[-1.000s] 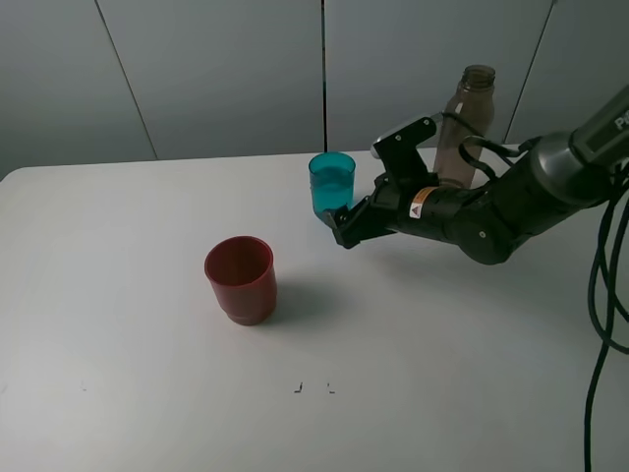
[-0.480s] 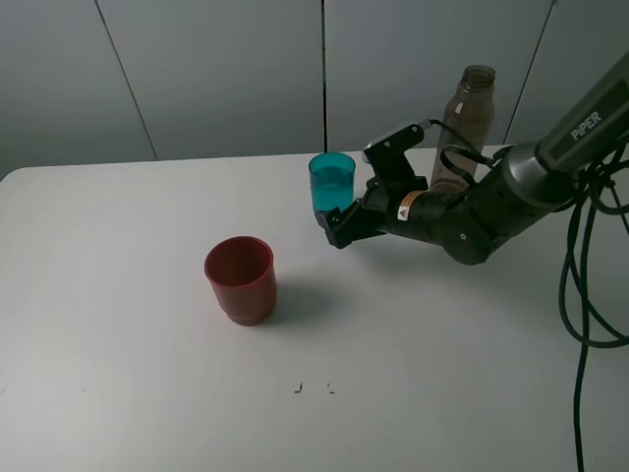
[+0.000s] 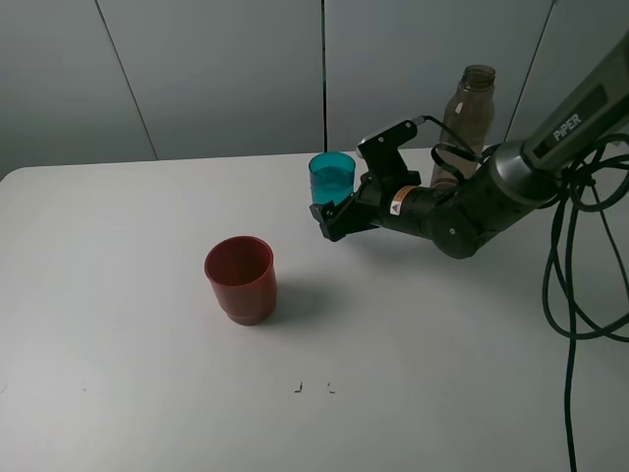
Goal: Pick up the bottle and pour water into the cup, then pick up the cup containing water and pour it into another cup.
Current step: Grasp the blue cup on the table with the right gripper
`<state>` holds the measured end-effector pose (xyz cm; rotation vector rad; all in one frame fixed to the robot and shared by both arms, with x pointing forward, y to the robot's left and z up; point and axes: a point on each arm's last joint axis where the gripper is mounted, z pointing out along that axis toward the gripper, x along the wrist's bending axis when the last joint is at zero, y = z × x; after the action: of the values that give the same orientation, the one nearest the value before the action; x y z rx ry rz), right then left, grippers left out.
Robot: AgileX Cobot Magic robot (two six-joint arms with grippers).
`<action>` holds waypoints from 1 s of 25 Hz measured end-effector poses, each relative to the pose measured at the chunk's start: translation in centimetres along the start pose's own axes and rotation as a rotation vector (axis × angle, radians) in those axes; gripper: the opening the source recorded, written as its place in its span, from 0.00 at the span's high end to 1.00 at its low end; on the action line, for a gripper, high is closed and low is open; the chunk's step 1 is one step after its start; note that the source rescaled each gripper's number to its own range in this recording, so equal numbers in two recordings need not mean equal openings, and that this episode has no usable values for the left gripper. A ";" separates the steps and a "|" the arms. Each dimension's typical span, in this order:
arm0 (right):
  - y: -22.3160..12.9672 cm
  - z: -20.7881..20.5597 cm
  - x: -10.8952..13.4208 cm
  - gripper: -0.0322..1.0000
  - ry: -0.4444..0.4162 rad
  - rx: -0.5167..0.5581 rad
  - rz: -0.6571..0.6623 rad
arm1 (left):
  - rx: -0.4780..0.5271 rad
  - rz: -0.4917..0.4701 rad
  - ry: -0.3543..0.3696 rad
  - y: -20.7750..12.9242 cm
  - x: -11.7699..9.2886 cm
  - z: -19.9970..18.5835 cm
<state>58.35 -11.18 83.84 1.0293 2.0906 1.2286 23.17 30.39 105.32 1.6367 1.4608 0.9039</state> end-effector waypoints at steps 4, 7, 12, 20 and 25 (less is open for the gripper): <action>-0.3 0.8 -0.1 0.00 0.000 0.001 0.006 | 0.000 0.000 0.000 0.0 0.0 0.0; -0.7 1.7 -0.1 0.00 0.001 0.002 0.011 | 0.000 0.000 0.000 0.0 0.0 0.0; -0.4 2.8 -0.3 0.00 -0.002 -0.017 0.023 | 0.000 0.000 0.000 0.0 0.0 0.0; -0.6 4.2 -0.6 0.00 -0.019 -0.027 0.046 | 0.000 0.000 0.000 0.0 0.0 0.0; -0.4 4.6 -0.7 0.00 -0.020 -0.039 0.044 | 0.000 -0.007 0.000 0.0 0.0 0.0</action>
<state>61.93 -9.53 81.40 1.0712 2.0312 1.2705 23.17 30.39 105.32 1.6308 1.4655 0.9001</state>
